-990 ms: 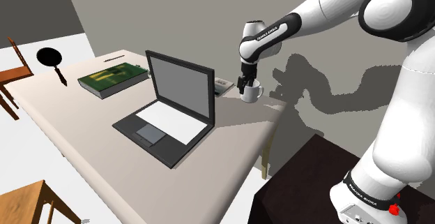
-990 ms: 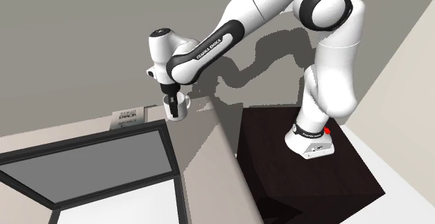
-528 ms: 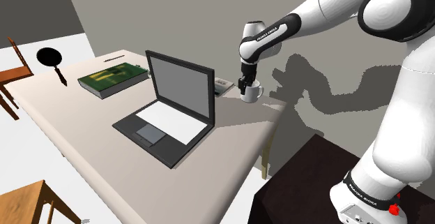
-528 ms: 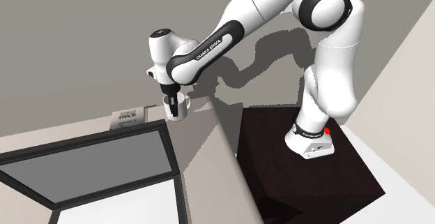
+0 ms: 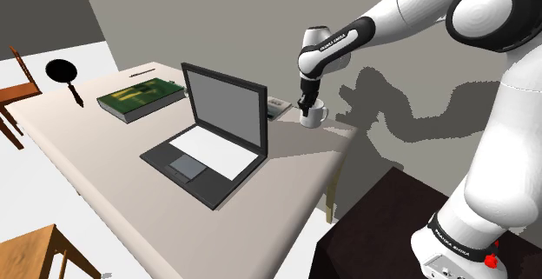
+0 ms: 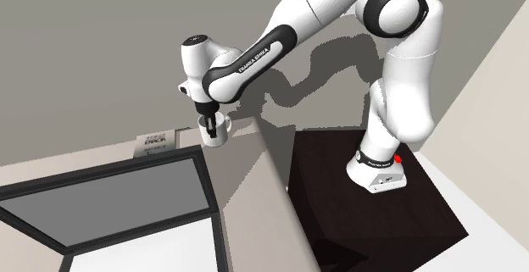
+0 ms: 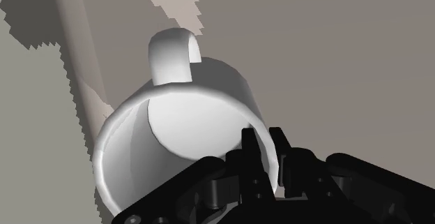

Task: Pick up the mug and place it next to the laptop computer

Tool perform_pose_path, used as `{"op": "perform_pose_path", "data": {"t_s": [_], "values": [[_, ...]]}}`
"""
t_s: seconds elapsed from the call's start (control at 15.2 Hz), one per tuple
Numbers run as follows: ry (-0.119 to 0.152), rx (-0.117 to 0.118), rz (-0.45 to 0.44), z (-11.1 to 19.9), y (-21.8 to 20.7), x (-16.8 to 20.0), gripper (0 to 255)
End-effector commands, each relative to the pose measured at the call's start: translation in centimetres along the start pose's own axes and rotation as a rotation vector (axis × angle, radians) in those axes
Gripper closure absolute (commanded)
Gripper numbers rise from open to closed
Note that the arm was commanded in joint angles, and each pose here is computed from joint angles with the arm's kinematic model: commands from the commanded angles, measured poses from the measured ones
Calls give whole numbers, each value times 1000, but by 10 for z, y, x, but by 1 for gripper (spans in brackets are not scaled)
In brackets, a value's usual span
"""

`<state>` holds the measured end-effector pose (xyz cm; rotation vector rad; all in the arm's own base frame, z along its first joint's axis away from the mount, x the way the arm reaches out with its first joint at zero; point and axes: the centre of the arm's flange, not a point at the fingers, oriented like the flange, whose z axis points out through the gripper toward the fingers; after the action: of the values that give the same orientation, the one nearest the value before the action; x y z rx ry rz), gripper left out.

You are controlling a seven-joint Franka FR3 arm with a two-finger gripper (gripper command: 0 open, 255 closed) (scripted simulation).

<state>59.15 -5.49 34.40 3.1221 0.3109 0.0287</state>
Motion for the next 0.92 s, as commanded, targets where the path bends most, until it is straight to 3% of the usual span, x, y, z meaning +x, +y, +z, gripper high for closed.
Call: {"op": "perform_pose_path", "data": {"t_s": [0.0, 0.86], "values": [[0, 0, 0, 0, 0, 0, 255], [0, 0, 0, -69, 0, 1, 255]]}}
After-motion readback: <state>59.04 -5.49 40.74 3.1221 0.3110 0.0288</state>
